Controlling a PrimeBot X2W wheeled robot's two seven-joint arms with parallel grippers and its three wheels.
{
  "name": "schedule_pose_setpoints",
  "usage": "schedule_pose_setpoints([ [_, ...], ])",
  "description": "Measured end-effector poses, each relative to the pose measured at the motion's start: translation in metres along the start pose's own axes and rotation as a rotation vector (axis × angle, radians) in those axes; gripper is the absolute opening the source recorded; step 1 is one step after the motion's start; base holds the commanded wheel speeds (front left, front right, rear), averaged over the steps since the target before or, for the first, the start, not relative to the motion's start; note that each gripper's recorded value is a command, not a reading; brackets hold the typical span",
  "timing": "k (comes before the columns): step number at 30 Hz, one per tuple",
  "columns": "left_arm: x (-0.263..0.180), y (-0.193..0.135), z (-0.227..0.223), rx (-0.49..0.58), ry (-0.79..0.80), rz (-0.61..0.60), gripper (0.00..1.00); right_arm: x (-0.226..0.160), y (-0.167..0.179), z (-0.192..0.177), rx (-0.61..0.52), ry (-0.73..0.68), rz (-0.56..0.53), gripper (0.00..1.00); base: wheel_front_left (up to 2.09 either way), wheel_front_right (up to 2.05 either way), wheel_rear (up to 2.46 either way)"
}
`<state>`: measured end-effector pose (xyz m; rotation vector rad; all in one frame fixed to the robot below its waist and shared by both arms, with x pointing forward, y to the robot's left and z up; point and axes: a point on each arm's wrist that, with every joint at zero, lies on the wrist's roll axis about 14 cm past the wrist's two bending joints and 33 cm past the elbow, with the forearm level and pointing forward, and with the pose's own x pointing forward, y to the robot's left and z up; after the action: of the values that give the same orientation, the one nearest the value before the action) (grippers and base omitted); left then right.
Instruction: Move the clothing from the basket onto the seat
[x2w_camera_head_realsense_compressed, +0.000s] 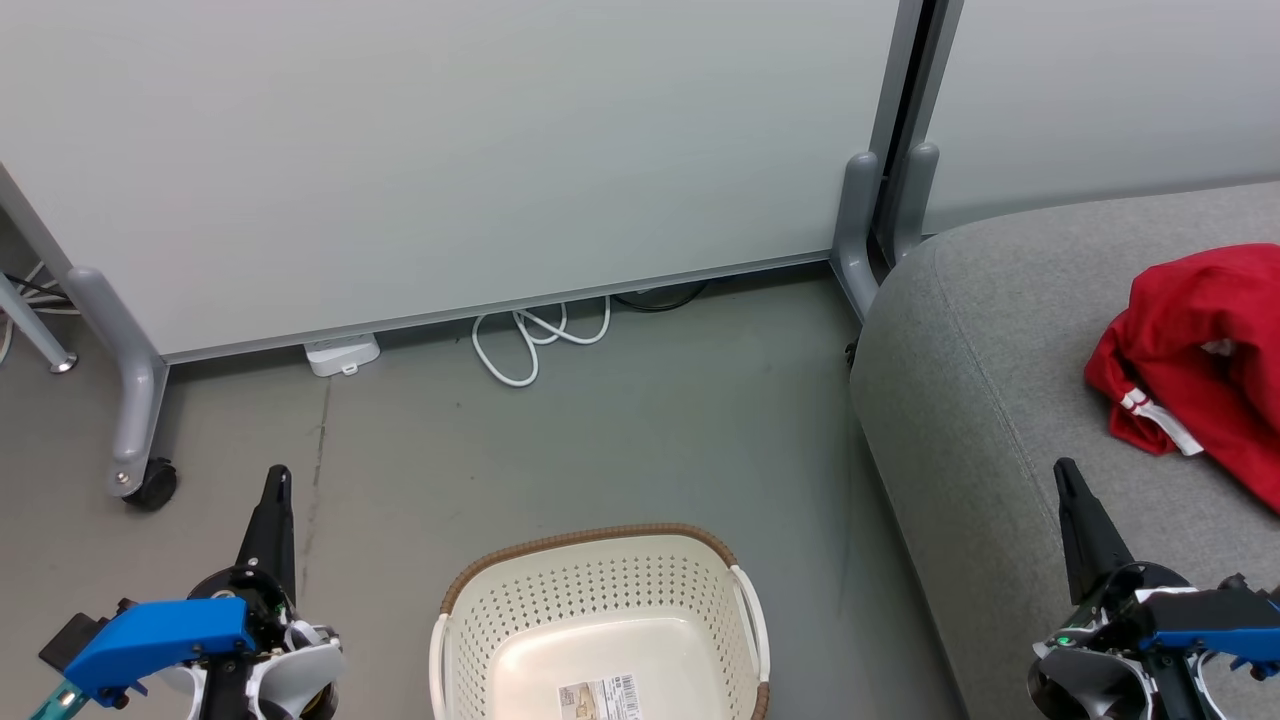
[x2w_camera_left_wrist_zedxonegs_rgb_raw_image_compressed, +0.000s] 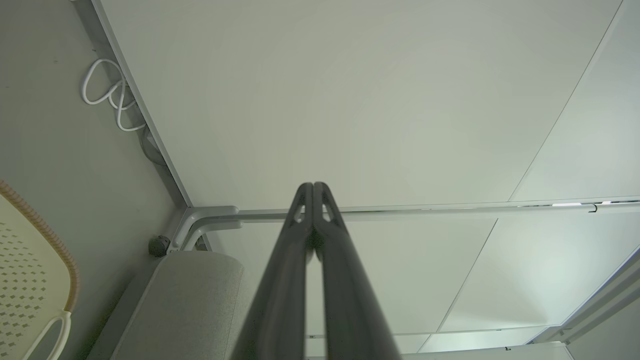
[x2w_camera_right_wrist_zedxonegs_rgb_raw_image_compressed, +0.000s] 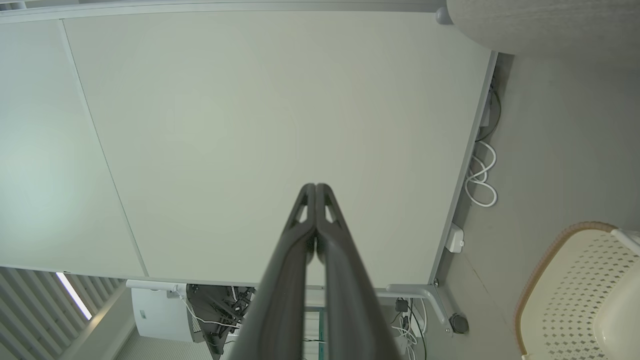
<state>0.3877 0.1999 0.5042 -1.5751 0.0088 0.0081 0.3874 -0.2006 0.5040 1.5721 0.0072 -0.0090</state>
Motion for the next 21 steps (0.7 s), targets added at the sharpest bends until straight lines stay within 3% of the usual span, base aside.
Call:
schedule_pose_setpoints([
  [21,-0.0001,0.0000,0.0006,0.000,-0.001,0.000,0.00,0.0001,0.0001,-0.0001,0.000,0.000,0.000,0.00,0.00,0.00,0.00],
])
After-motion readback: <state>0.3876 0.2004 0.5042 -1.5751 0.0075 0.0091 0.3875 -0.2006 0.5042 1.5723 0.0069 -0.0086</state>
